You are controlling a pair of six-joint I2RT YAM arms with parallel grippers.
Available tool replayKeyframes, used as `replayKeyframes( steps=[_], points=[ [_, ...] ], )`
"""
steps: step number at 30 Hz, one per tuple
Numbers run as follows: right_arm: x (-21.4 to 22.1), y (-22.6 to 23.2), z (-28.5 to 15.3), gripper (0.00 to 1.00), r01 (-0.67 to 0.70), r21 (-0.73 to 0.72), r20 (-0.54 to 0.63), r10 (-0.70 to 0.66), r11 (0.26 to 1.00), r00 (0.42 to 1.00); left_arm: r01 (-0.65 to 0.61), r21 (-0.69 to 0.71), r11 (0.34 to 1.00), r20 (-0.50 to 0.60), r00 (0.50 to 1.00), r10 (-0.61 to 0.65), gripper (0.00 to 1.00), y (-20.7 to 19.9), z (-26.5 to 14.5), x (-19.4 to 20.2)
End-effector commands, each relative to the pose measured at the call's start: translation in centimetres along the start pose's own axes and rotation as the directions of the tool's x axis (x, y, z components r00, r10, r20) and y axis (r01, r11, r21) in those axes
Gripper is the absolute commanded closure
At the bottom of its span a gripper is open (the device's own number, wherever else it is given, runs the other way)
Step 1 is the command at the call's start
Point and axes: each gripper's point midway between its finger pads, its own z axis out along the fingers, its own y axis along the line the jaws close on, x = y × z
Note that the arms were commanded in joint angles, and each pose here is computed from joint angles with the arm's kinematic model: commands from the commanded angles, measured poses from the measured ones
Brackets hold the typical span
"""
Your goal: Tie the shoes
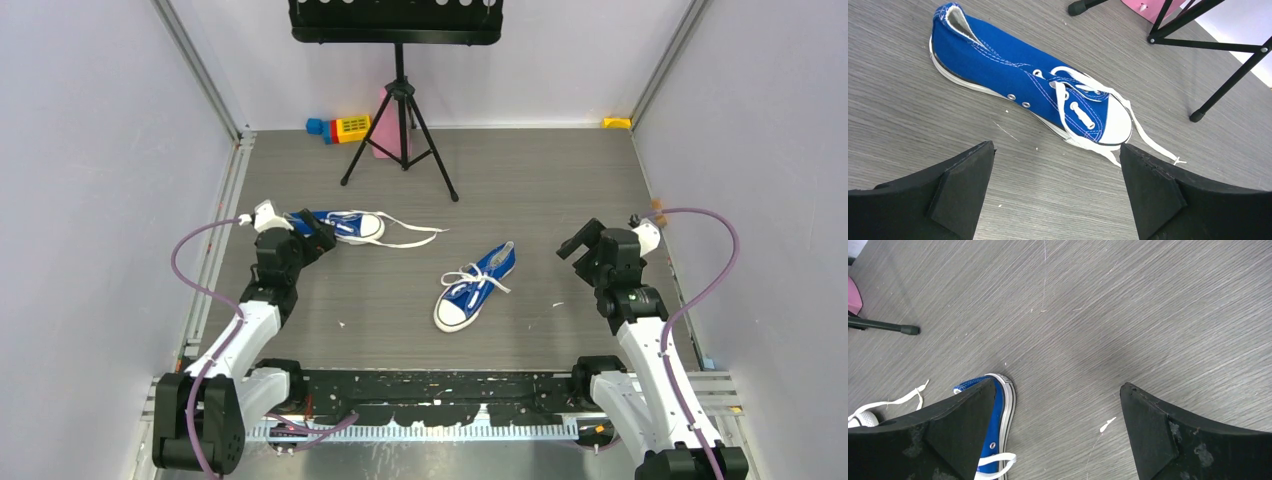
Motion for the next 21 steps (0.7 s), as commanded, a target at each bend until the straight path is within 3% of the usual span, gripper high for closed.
replayKeyframes(
  steps=[1, 10, 16, 21],
  points=[
    [-1.3, 1.7, -0.9, 0.01, -0.009, -0.057, 0.013, 0.009, 0.998, 1.0, 0.018, -0.003, 1.0, -0.002, 1.0, -0.018, 0.0, 0.2, -0.4, 0.1],
    [0.7, 4.3, -0.7, 0.0, 0.01, -0.157, -0.146, -0.033, 0.988, 0.989, -0.013, 0.055, 0.998, -0.066, 0.998, 0.017, 0.0, -0.5, -1.9, 1.2],
    [2.2, 6.8, -0.1, 0.0, 0.018, -0.185, -0.19, -0.053, 0.983, 0.98, 0.0, -0.033, 0.999, -0.171, 0.985, -0.005, 0.0, -0.1, -2.3, 1.6],
    [4.3, 9.3, 0.4, 0.15, 0.046, -0.212, -0.217, -0.093, 0.976, 0.972, 0.039, -0.072, 0.997, -0.197, 0.979, -0.052, 0.0, 0.1, -1.9, 1.9]
  ],
)
